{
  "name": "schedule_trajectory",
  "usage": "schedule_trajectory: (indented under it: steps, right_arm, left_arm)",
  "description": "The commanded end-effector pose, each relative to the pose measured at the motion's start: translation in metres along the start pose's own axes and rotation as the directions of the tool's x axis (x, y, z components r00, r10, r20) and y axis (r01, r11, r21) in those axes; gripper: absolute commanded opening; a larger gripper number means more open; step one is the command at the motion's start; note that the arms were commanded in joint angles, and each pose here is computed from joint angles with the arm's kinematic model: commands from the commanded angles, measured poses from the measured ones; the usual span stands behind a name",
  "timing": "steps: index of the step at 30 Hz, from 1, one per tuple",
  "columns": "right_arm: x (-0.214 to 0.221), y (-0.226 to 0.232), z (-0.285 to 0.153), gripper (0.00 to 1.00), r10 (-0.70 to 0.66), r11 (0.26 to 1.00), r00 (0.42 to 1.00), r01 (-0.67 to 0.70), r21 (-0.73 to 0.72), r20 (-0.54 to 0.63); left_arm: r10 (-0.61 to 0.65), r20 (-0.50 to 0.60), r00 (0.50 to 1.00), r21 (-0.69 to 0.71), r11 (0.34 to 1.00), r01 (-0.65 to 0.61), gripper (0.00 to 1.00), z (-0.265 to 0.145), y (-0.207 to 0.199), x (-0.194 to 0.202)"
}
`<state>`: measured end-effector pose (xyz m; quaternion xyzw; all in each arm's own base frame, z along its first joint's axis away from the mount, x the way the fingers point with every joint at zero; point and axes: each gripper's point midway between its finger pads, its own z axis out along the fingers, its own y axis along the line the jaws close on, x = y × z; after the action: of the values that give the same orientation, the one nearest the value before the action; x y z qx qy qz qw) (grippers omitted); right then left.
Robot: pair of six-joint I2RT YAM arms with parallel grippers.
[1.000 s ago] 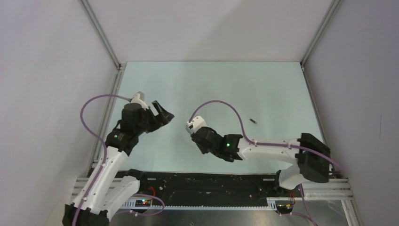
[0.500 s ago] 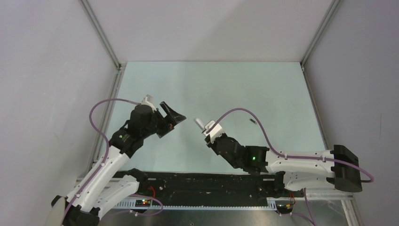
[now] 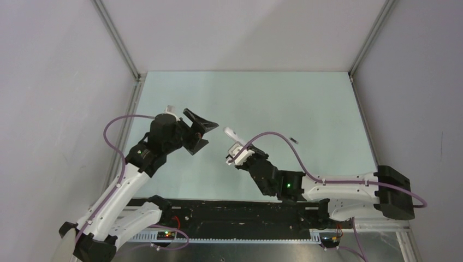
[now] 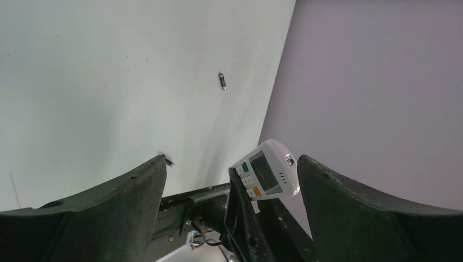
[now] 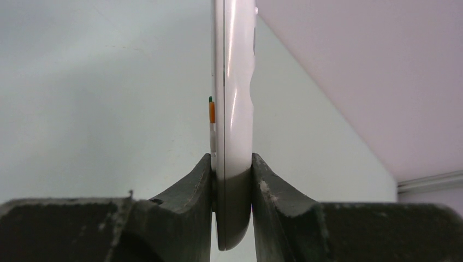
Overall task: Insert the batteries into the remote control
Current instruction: Adjust the remote control.
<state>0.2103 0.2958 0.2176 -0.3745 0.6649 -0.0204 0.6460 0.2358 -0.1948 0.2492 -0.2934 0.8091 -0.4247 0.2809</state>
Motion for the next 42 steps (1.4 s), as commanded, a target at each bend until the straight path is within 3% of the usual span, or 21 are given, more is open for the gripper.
schedule_trajectory:
  steps: [1, 15, 29, 34, 37, 42]
  right_arm:
    - [-0.022, -0.021, 0.001, 0.00, -0.094, 0.990, 0.994, 0.088, 0.110, 0.053]
    - [-0.037, 0.003, 0.015, 0.00, -0.356, 0.932, 0.933, 0.352, 0.091, 0.041]
    - [-0.062, 0.025, 0.020, 0.00, -0.469, 0.877, 0.880, 0.454, 0.157, 0.073]
    - [-0.061, 0.027, 0.023, 0.00, -0.477, 0.871, 0.876, 0.462, 0.167, 0.069]
    - [-0.058, 0.029, 0.023, 0.00, -0.471, 0.875, 0.880, 0.456, 0.163, 0.064]
    - [-0.049, 0.030, 0.024, 0.00, -0.447, 0.888, 0.893, 0.438, 0.143, 0.040]
  left_arm:
    - [-0.098, -0.031, 0.995, 0.049, 0.994, 0.100, 0.93, -0.007, -0.024, 0.003]
    - [-0.113, -0.040, 0.993, 0.046, 0.992, 0.115, 0.91, -0.006, -0.025, 0.006]
    - [-0.097, -0.083, 0.992, -0.003, 0.995, 0.097, 0.74, 0.001, 0.001, 0.024]
    - [-0.093, -0.084, 0.992, 0.001, 0.996, 0.093, 0.60, 0.001, 0.001, 0.025]
    - [-0.092, -0.082, 0.992, 0.005, 0.996, 0.093, 0.46, 0.000, 0.000, 0.024]
    - [-0.099, -0.070, 0.993, 0.007, 0.995, 0.100, 0.37, -0.002, 0.001, 0.023]
